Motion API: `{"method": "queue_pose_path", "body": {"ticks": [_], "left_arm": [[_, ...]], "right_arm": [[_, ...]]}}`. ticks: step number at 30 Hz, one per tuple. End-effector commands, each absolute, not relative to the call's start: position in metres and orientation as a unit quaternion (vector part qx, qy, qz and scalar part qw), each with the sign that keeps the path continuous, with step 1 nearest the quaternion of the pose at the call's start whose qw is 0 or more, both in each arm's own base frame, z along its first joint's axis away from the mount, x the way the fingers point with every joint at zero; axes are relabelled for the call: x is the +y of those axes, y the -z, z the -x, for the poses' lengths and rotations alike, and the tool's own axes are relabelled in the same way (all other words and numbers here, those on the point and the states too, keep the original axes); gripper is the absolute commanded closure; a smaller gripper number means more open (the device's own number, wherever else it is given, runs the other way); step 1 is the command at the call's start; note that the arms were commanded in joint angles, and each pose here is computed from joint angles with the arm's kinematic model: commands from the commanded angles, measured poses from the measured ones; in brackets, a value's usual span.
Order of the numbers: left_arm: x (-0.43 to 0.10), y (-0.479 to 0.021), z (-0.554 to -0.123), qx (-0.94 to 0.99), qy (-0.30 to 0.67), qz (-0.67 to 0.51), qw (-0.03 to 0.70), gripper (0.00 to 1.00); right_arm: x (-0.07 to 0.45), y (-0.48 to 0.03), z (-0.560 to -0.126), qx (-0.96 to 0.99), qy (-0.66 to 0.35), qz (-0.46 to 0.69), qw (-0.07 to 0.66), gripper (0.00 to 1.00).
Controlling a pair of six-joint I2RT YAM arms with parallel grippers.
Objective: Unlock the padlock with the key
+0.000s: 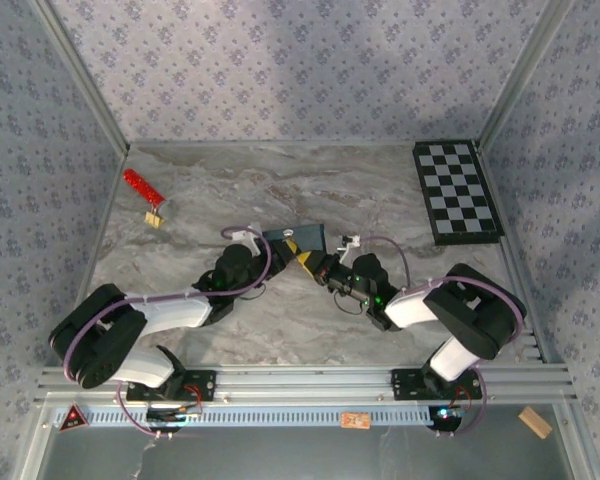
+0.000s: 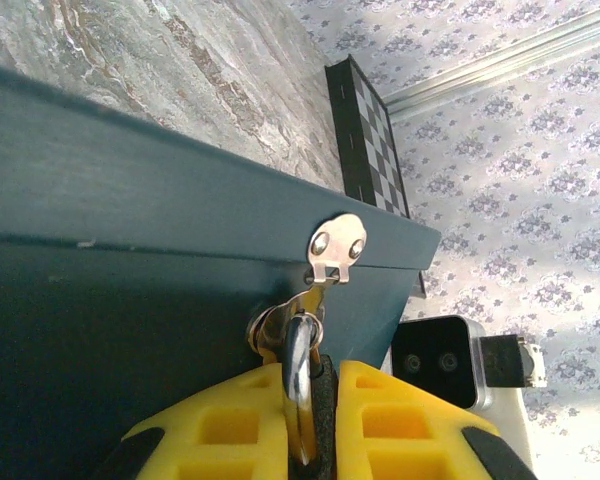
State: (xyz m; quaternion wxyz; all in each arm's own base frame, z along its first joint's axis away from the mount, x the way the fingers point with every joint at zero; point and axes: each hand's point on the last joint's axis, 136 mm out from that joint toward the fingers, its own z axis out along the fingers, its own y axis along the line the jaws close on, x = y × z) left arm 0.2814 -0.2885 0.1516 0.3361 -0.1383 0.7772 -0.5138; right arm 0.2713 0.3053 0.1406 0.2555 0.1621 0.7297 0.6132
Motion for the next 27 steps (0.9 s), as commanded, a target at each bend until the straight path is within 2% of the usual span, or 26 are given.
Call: {"method": "queue_pose_path", "body": {"ticks": [1,6,10,13,21,27], "left_arm": [[-0.325,-0.190,-0.249,0.756,0.579,0.032,0.305,1.00],[-0.321,-0.170,-0.252,0.795,0.528,0.010,0.298,1.00],[-0.318,-0.164,-0.257,0.813,0.503,0.012,0.294,1.00],[-0.319,-0.159,-0.258,0.817,0.499,0.017,0.287,1.00],[-0.315,-0.152,-0.263,0.830,0.485,0.046,0.273,1.00],[-0.313,-0.151,-0.267,0.840,0.470,0.064,0.263,1.00]], "right_arm": [[0.306,-0.171,-0.286,0.713,-0.621,-0.148,0.289,1.00],[0.288,-0.139,-0.281,0.777,-0.542,-0.130,0.291,0.99],[0.279,-0.123,-0.272,0.801,-0.508,-0.116,0.294,0.69],[0.270,-0.116,-0.269,0.812,-0.486,-0.117,0.302,0.57],[0.251,-0.126,-0.262,0.837,-0.420,-0.062,0.346,0.39],[0.232,-0.146,-0.254,0.831,-0.353,0.031,0.430,0.38]]}}
